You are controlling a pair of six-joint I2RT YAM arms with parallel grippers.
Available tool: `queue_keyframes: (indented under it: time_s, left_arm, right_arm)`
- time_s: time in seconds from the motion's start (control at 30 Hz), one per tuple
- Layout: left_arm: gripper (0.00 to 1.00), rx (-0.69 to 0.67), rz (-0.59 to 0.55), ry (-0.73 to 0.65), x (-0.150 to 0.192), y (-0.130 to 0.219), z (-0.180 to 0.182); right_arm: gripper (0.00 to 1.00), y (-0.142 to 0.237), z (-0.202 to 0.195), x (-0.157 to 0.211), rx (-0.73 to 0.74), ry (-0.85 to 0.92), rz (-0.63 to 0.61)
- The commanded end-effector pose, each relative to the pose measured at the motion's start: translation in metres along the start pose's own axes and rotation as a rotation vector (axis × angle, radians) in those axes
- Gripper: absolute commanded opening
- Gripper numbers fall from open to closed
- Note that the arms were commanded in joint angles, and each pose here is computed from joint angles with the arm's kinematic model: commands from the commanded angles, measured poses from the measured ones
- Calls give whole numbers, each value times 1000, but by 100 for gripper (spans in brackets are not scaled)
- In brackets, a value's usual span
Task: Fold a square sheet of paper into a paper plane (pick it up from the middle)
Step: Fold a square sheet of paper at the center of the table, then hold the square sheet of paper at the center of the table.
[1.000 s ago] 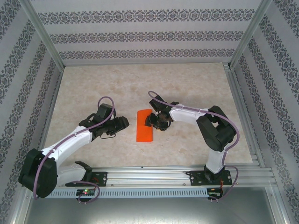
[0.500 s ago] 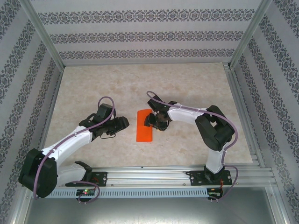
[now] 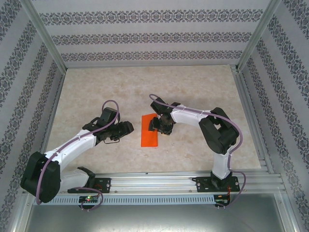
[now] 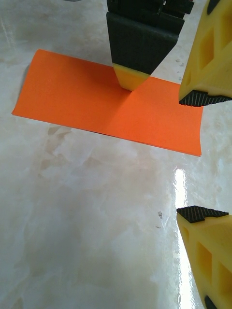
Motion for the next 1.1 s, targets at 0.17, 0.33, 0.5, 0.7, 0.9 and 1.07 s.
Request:
queue_keyframes:
  time_s: [0.17, 0.33, 0.5, 0.7, 0.9, 1.07]
  left_arm:
    - [60, 29, 40, -20, 2, -7, -5]
    - [57, 40, 79, -31, 4, -13, -11]
    - [52, 62, 90, -30, 4, -16, -16]
    - [34, 84, 118, -3, 4, -26, -24]
    - [13, 104, 138, 16, 2, -38, -36]
    - [0, 97, 172, 1, 6, -54, -46]
  right_arm:
    - [63, -33, -31, 22, 146, -28, 82]
    - [63, -34, -33, 23, 166, -30, 92]
    - [63, -37, -34, 24, 166, -35, 96]
    - [63, -36, -35, 24, 171, -34, 96]
    - [63, -39, -37, 26, 177, -35, 103]
    - [63, -41, -39, 28, 181, -41, 107]
Point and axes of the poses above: each hand's point on the last joint's axis, 136 mm out from that joint toward the fingers, its own y axis back along the fingers, its own z axis along the line the jaws close on, x = y × z, the point moved 1 cm from there along y, back along the fingers, and after that the axes turned 15 degrees about y, right-handed, at the moved point
